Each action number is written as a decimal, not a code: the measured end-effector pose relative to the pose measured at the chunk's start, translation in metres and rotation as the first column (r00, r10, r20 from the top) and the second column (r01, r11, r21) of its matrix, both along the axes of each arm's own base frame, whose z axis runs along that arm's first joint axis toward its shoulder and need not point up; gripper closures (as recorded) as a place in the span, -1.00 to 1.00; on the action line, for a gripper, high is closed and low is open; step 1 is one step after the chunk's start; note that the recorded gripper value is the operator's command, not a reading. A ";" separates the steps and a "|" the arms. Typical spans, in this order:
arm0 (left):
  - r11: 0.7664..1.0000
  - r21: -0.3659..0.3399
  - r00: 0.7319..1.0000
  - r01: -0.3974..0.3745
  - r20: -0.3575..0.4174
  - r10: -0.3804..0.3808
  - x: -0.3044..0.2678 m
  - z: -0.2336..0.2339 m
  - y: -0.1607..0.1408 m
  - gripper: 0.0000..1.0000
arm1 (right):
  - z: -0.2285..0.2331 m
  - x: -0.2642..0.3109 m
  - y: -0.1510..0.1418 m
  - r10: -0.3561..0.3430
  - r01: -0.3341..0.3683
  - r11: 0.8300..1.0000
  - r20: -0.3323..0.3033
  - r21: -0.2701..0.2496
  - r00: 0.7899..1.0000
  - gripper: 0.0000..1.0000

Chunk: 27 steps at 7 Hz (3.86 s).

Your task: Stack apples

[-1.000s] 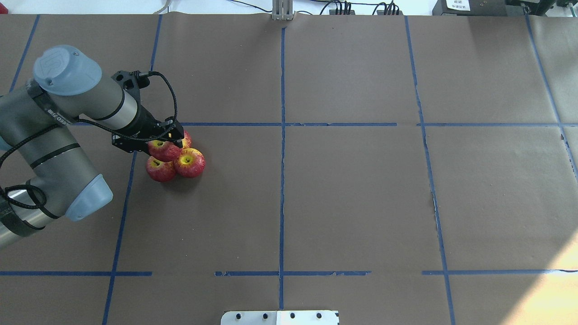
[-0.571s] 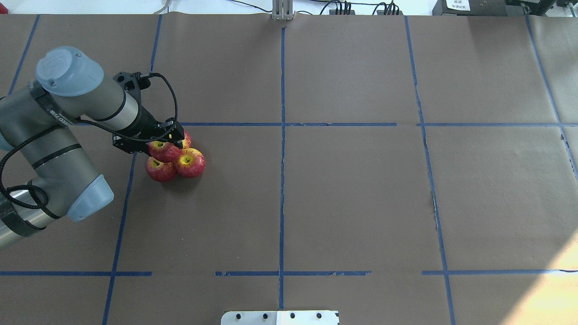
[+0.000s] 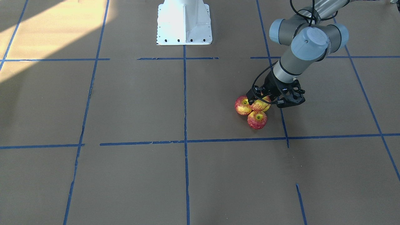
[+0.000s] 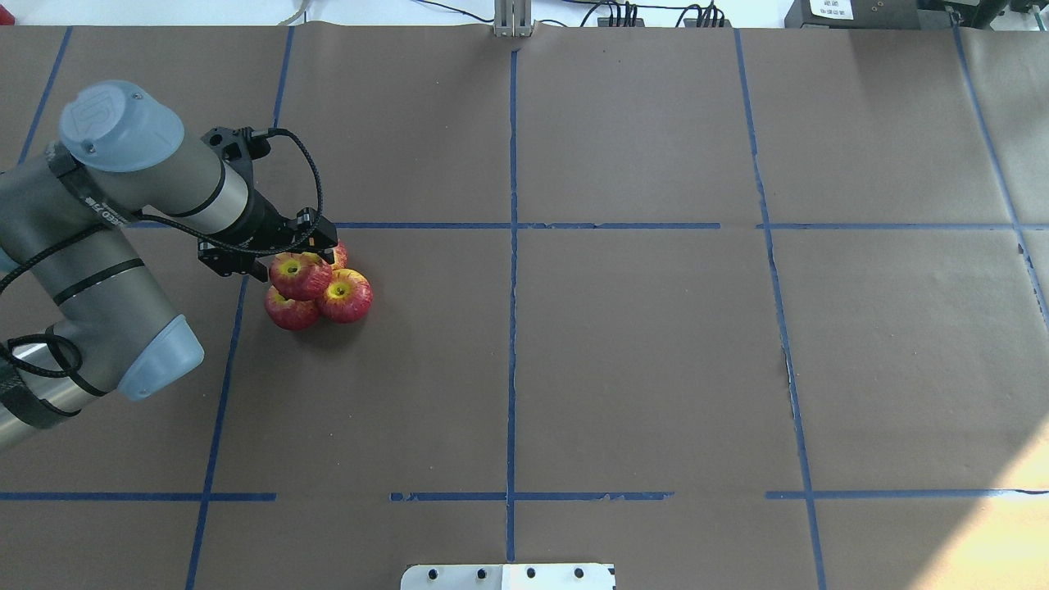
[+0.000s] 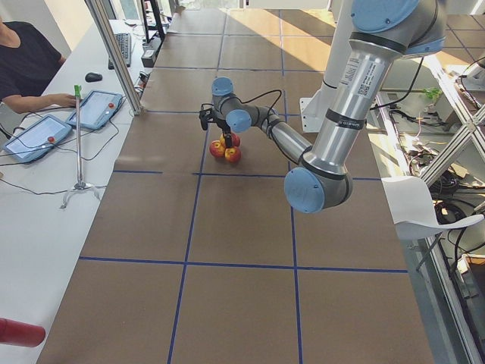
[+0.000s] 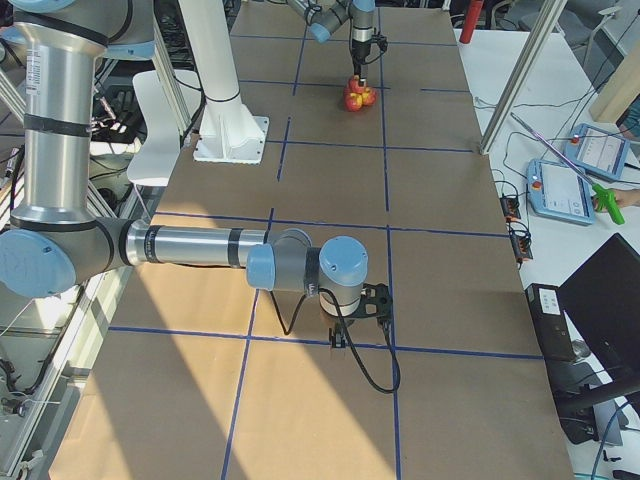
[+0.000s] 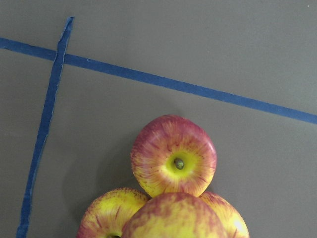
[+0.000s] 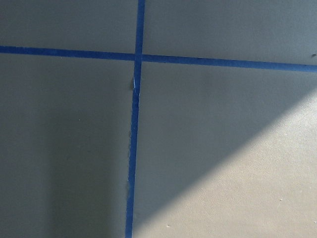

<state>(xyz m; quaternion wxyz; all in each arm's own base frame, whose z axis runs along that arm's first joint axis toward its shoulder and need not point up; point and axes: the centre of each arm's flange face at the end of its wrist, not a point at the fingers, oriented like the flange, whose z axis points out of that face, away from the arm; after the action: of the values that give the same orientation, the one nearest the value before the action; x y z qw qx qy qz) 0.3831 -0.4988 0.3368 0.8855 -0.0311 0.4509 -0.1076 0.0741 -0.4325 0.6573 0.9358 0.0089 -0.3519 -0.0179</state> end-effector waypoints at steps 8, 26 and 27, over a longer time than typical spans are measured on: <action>0.914 0.350 0.959 -0.203 0.259 0.114 -0.326 0.136 -0.061 -1.00 | 0.000 0.000 0.000 0.000 0.000 1.000 0.000 -0.001 1.000 -1.00; 0.951 0.206 0.966 -0.230 0.164 0.198 -0.519 0.342 0.048 -1.00 | 0.000 0.000 0.000 0.000 0.000 1.000 0.000 -0.001 1.000 -1.00; 0.950 0.209 0.966 -0.231 0.165 0.198 -0.519 0.340 0.047 -1.00 | 0.000 0.000 0.000 0.000 0.000 1.000 0.000 -0.001 1.000 -1.00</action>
<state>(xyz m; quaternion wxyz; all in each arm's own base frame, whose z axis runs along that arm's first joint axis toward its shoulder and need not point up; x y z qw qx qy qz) -0.1360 -0.4522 0.6772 0.9196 0.0288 0.3898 0.0395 0.0741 -0.4325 0.6574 0.9358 0.0086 -0.3519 -0.0178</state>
